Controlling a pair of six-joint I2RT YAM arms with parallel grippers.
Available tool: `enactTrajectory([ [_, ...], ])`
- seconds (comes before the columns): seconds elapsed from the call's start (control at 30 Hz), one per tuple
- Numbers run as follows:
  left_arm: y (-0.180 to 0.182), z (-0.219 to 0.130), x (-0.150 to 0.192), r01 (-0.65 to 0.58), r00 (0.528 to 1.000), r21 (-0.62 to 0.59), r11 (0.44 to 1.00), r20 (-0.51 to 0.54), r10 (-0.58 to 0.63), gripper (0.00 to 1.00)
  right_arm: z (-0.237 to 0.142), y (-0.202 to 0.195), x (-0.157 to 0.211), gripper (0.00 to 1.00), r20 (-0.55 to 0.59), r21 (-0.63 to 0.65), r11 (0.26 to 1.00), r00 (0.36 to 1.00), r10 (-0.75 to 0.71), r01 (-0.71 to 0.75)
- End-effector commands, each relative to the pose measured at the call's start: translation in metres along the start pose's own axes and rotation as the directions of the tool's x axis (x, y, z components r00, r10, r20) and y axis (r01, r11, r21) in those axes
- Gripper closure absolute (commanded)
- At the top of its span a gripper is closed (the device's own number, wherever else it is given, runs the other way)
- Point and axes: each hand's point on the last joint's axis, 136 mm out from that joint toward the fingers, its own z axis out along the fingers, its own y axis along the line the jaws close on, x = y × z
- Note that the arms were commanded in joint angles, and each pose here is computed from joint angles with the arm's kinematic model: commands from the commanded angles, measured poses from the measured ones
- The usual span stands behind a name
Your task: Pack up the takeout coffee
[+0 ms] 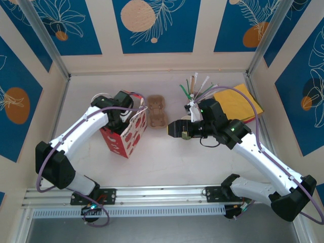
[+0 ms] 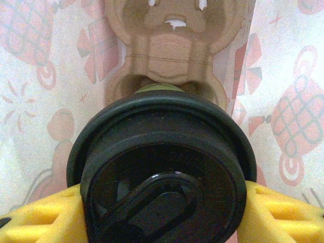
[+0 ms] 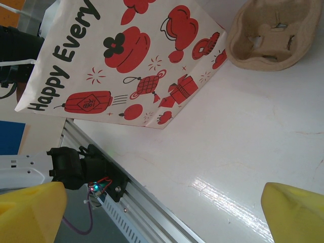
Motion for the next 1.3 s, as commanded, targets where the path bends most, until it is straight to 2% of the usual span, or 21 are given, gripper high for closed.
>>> enactTrajectory([
  [0.0,0.004,0.002,0.003,0.002,1.0,0.001,1.0,-0.011,-0.002,0.41,-0.008,0.006,-0.001,0.01,0.01,-0.007,1.0,1.0,-0.01,0.01],
  [1.27,0.005,0.015,0.007,-0.006,1.0,-0.008,1.0,-0.027,0.005,0.42,-0.009,0.004,0.002,0.01,0.011,0.0,1.0,1.0,-0.001,0.001],
])
